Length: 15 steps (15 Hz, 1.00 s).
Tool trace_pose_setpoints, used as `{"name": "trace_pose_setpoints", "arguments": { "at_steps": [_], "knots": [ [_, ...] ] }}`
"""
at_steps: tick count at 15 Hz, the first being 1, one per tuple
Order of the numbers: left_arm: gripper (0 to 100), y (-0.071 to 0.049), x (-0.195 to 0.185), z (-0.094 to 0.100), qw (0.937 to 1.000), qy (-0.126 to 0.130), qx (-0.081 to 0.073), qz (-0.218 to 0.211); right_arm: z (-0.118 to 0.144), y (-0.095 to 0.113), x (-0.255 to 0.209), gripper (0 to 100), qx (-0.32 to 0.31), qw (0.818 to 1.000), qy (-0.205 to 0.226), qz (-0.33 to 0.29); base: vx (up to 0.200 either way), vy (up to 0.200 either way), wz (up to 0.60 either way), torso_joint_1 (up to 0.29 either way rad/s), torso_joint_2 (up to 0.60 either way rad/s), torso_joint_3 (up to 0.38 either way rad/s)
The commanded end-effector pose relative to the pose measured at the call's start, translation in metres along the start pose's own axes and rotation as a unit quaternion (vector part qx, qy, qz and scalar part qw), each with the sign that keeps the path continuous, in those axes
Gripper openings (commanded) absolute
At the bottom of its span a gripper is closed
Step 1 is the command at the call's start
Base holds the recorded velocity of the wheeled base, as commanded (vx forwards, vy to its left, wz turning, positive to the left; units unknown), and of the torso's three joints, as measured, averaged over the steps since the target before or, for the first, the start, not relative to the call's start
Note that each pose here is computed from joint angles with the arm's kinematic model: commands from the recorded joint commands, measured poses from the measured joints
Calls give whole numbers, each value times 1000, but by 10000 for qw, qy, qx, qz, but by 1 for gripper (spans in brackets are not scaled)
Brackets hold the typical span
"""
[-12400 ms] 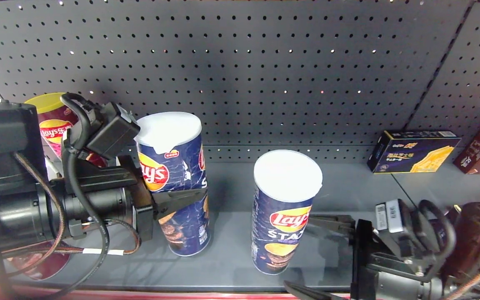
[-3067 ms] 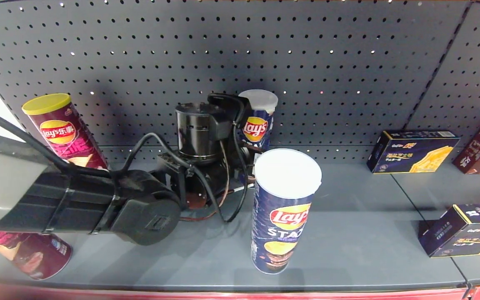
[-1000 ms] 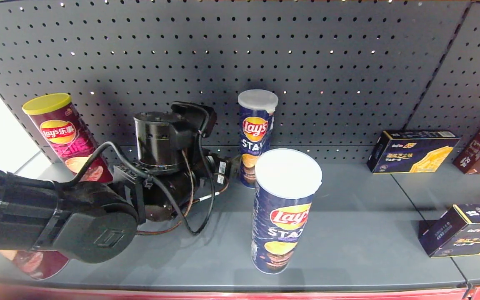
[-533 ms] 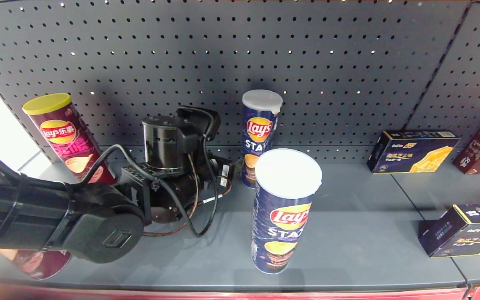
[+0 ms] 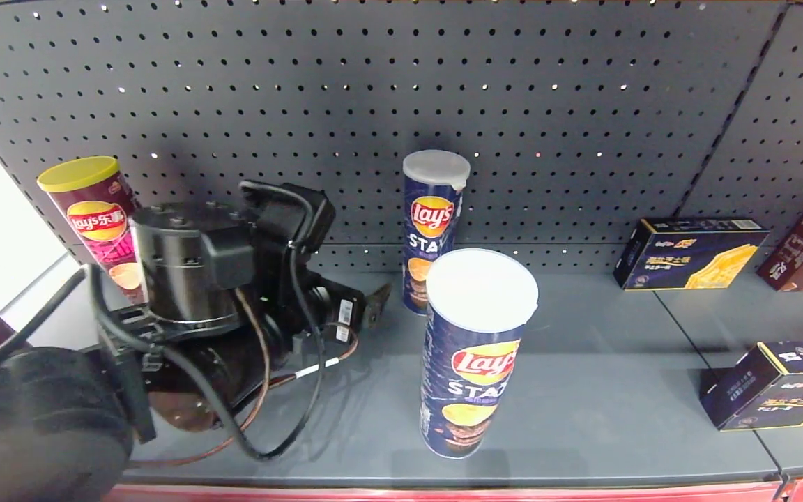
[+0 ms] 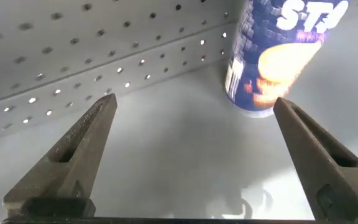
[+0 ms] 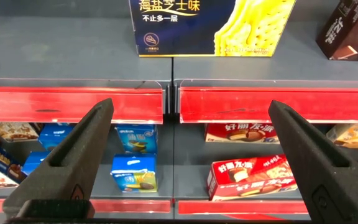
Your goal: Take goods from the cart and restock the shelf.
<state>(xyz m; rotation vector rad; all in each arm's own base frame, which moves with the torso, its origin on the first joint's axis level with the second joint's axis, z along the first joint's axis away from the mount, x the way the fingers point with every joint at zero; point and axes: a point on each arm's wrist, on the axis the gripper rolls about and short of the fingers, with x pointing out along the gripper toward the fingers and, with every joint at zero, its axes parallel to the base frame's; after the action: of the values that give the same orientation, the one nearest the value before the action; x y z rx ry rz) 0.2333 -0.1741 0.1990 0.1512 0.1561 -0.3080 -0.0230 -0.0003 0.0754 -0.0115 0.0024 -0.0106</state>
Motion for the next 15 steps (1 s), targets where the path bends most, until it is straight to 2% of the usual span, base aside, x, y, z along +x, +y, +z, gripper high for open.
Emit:
{"name": "trace_pose_setpoints", "arguments": {
  "at_steps": [1,4,10,12,14,15],
  "knots": [
    [100,15,-63,4,9992,-354,-43,-181,0,0,0,100,-4,10000,4,0,0,0,0,0,0,0],
    [100,30,-110,-9,9980,-574,1,-268,0,0,0,100,-4,10000,-4,-1,0,0,0,0,0,0],
    [100,47,-174,-38,9925,-1014,-118,-679,0,0,0,100,-4,10000,-4,-1,0,0,0,0,0,0],
    [100,51,-193,-50,9872,-1223,-187,-1009,0,0,0,100,-4,10000,11,0,0,0,0,0,0,0],
    [100,53,-203,-61,9840,-1290,-190,-1217,0,0,0,100,-4,10000,4,0,0,0,0,0,0,0],
    [100,57,-212,-74,9804,-1335,-188,-1434,0,0,0,100,-4,10000,4,0,0,0,0,0,0,0]
  ]
}}
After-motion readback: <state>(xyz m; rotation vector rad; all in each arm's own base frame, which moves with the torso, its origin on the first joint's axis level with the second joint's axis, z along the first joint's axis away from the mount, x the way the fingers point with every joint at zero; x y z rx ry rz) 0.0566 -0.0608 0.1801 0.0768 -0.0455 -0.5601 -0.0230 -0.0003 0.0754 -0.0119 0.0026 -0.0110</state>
